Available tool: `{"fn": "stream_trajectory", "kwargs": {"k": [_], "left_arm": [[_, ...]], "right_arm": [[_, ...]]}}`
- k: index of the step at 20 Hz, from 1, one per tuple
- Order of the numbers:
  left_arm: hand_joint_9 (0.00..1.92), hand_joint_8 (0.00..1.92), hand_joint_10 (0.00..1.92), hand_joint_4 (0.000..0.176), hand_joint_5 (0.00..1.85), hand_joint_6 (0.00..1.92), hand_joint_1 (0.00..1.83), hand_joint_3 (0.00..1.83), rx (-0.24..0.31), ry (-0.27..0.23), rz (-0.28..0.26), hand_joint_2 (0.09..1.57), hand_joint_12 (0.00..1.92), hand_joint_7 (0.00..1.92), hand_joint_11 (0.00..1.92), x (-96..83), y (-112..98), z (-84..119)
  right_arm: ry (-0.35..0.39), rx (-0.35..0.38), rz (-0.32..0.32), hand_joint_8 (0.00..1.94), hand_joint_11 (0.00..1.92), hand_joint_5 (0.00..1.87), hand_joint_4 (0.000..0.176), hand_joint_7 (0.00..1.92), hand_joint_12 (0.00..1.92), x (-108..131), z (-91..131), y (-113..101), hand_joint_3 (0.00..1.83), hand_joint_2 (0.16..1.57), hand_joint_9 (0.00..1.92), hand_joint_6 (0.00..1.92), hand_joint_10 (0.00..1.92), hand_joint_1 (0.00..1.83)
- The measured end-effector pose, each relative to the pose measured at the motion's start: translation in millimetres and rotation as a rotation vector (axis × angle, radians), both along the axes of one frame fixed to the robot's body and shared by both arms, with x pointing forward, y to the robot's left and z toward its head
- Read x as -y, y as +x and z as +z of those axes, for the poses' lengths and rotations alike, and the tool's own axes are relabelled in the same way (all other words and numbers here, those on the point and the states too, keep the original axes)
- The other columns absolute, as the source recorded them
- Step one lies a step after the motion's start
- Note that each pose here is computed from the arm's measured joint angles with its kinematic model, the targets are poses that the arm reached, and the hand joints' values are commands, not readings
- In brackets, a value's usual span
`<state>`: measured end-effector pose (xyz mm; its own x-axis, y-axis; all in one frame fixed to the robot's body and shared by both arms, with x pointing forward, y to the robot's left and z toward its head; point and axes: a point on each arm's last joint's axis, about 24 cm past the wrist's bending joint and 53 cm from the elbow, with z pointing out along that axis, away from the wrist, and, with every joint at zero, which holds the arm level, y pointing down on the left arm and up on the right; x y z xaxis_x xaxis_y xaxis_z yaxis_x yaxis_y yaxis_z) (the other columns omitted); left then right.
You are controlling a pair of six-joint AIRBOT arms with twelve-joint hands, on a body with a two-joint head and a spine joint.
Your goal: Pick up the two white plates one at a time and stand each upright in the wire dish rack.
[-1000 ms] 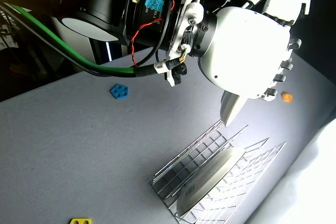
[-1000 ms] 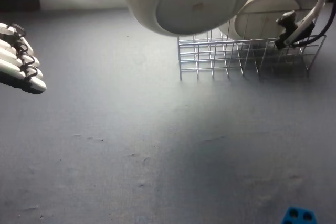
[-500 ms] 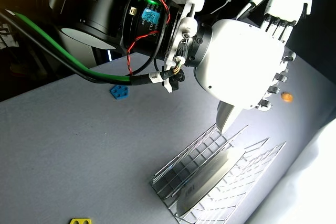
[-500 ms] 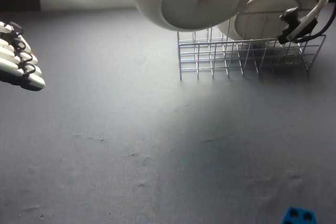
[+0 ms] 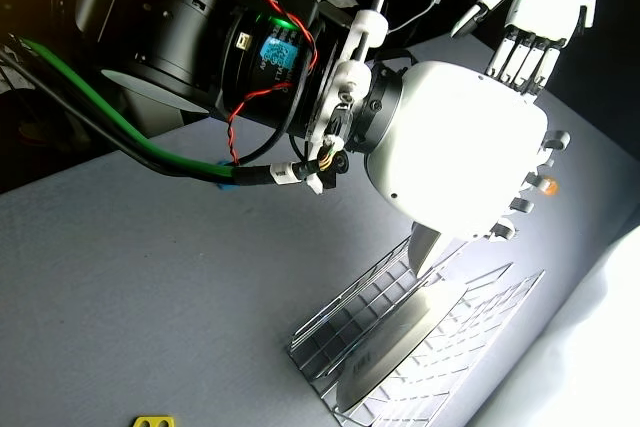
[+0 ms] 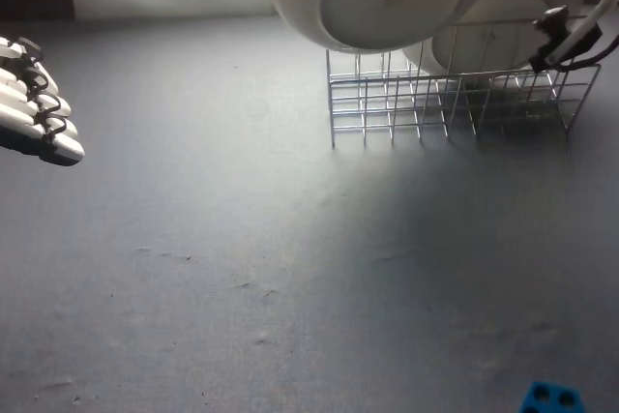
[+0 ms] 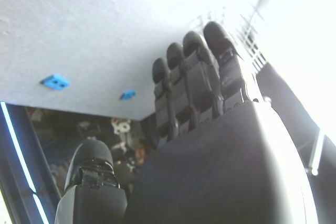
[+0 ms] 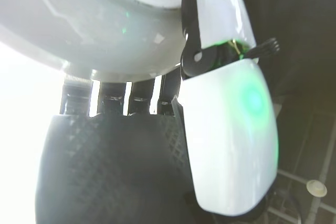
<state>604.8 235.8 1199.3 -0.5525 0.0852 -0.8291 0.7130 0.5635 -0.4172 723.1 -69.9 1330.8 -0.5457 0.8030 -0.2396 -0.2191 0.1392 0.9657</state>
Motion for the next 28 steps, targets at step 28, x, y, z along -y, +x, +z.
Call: {"fn": "stream_trajectory", "kwargs": {"k": [28], "left_arm": [[0.33, 0.0, 0.0, 0.0, 0.38, 0.0, 0.0, 0.0, 0.012, -0.012, -0.028, 1.14, 0.66, 0.36, 0.0, 9.4, 0.2, 4.5]], "right_arm": [[-0.1, -0.026, -0.016, 0.9, 0.75, 0.94, 0.0, 1.04, 1.2, 10.4, -32.8, 9.0, 0.0, 1.09, 0.98, 1.01, 1.04, 1.38]]}}
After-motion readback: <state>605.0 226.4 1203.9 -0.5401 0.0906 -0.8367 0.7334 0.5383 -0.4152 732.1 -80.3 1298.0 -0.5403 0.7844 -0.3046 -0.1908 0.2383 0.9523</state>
